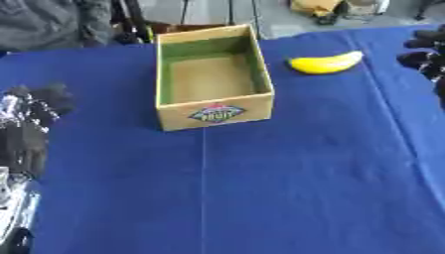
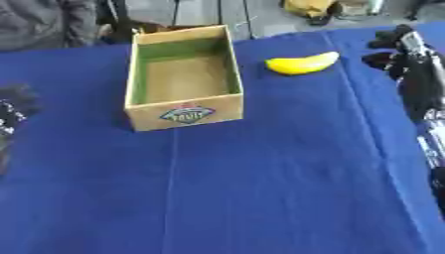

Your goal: Pick up objects on the table and place them in the box.

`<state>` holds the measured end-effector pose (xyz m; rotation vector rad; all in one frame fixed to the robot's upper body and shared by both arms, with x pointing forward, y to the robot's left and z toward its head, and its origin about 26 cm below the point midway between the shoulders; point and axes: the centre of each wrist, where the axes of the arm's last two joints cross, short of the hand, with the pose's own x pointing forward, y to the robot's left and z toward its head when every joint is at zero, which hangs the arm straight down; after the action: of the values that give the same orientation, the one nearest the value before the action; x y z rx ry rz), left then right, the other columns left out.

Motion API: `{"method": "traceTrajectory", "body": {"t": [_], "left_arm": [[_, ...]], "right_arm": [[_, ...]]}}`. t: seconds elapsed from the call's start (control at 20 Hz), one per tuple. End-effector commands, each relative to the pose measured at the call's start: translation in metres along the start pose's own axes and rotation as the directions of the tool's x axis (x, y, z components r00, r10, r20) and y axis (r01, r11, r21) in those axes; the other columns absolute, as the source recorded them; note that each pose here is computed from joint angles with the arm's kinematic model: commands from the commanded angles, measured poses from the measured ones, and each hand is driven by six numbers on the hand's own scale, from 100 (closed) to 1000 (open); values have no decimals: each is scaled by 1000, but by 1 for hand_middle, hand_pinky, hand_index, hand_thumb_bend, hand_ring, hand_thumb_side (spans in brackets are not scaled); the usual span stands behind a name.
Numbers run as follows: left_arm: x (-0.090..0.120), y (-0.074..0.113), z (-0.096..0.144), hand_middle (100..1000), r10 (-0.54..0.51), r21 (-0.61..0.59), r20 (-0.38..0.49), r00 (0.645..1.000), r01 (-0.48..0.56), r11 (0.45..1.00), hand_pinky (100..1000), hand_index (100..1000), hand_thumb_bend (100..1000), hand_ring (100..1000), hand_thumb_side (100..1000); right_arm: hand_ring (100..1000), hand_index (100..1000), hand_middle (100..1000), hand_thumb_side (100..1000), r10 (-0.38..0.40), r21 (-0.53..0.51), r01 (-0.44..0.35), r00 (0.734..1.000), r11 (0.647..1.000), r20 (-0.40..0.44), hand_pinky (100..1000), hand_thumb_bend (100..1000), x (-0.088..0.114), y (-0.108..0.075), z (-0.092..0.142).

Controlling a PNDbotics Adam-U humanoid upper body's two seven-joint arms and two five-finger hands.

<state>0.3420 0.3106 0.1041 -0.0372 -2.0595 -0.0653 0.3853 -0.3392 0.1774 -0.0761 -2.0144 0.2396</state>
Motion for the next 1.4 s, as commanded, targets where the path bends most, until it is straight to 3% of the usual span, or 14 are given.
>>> {"method": "traceTrajectory", "body": {"t": [0.05, 0.5, 0.7, 0.9, 1.15, 1.4], "left_arm": [[8, 0, -6, 727, -6, -14, 28, 1000, 7, 1000, 770, 678, 463, 769, 1000], [8, 0, -5, 729, -8, -15, 27, 1000, 8, 1000, 771, 678, 461, 770, 1000], [8, 1, -5, 730, -11, -17, 27, 1000, 11, 1000, 771, 679, 460, 770, 1000], [9, 1, -6, 731, -15, -22, 28, 999, 15, 1000, 771, 679, 460, 769, 1000], [10, 1, -7, 731, -20, -32, 28, 999, 21, 999, 771, 679, 459, 768, 1000], [10, 0, -8, 732, -27, -51, 29, 999, 28, 998, 772, 679, 453, 768, 1000]], "right_arm": [[674, 781, 685, 725, 58, 13, -59, 998, 998, 27, 816, 112, 12, -11, -5], [684, 791, 694, 567, 133, 47, -135, 990, 990, 40, 824, 244, 17, -17, -7], [715, 823, 716, 435, 216, 88, -220, 975, 972, 53, 849, 277, 24, -24, -11], [770, 864, 757, 348, 346, 163, -354, 935, 921, 76, 879, 258, 34, -34, -18], [803, 885, 782, 339, 478, 244, -486, 873, 839, 98, 883, 267, 42, -46, -32], [811, 883, 789, 322, 578, 259, -584, 809, 769, 110, 873, 277, 43, -57, -53]]}}
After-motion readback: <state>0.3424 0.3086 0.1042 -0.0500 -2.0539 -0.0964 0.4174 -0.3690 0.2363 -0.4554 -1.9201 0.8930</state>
